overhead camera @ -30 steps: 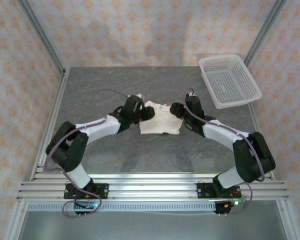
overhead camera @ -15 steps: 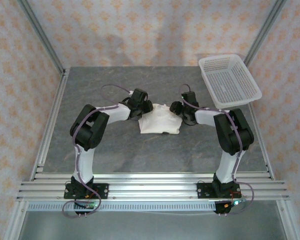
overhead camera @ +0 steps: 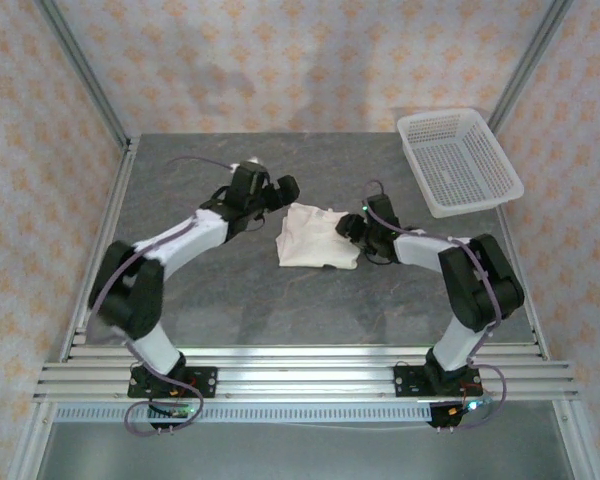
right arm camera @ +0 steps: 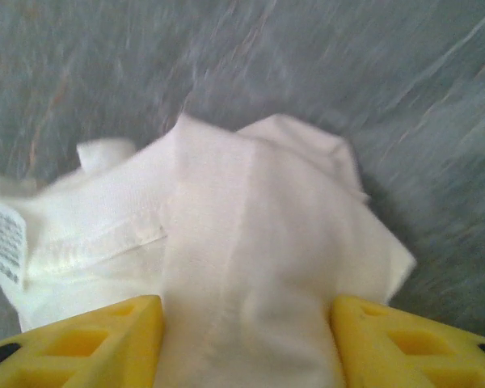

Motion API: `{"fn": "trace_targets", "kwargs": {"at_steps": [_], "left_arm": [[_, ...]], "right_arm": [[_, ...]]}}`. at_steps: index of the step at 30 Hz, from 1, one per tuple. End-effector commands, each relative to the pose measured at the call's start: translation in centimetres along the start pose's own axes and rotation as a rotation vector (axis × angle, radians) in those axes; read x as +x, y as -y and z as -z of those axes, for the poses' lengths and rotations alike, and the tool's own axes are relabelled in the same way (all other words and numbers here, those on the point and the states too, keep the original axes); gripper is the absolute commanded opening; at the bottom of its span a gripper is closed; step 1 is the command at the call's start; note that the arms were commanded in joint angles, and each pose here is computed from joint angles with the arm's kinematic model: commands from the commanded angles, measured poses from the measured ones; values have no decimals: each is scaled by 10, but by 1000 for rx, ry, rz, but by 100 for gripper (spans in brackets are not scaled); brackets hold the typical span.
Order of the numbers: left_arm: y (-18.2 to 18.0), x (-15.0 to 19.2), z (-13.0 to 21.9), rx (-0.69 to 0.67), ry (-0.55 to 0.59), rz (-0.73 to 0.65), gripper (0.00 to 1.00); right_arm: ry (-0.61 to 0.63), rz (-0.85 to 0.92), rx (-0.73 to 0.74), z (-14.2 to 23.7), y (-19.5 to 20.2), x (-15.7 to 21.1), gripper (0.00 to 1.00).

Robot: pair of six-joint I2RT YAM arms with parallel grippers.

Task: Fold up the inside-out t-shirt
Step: Move the T-shirt to the middle-left of the table, then move the T-shirt to the top-left of the table.

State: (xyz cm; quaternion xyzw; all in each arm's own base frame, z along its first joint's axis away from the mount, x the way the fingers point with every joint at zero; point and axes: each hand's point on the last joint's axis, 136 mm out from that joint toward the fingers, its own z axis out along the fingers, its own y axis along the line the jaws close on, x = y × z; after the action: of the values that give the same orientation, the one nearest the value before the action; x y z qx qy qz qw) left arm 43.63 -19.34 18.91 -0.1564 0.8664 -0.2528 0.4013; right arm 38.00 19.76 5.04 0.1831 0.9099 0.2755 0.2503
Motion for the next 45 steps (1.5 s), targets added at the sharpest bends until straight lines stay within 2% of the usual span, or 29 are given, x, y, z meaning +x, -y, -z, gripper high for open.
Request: {"fn": "trace_targets", "kwargs": {"at_steps": [1,5,10,13,16,18,21,25,28,32,37,39,42,45], "left_arm": [[-15,8,38,-62,18,-71,100],[-41,23,72,-124,7,-73,100],[-91,35,112,-259,77,-56,100],[-130,40,129,-367,98,33,100],[-148,46,139,-389,89,133,100],[-153,49,146,-389,106,182,100],[-162,54,155,-400,139,298,95],[-183,73,157,-420,183,504,90],[-191,83,142,-398,183,608,88],[-193,83,117,-374,112,649,86],[-203,73,91,-347,136,715,83],[-213,72,84,-378,138,739,80],[-224,70,69,-373,130,805,73],[-226,58,55,-352,133,812,67]], "right_arm": [[-34,-7,-75,-17,-30,21,50],[-42,38,-127,-40,-79,41,42],[-42,37,-235,-89,-156,66,42],[-46,0,-302,-116,-205,87,40],[-70,8,-374,-116,-253,107,43],[-57,39,-393,-102,-270,102,46],[25,47,-390,-65,-263,71,51],[91,29,-376,-13,-225,31,55],[128,26,-386,25,-198,19,57],[188,85,-314,60,-167,16,57],[213,115,-229,68,-138,19,57],[206,109,-214,66,-133,20,57],[200,114,-198,62,-131,21,57],[198,122,-185,60,-131,17,57]]}}
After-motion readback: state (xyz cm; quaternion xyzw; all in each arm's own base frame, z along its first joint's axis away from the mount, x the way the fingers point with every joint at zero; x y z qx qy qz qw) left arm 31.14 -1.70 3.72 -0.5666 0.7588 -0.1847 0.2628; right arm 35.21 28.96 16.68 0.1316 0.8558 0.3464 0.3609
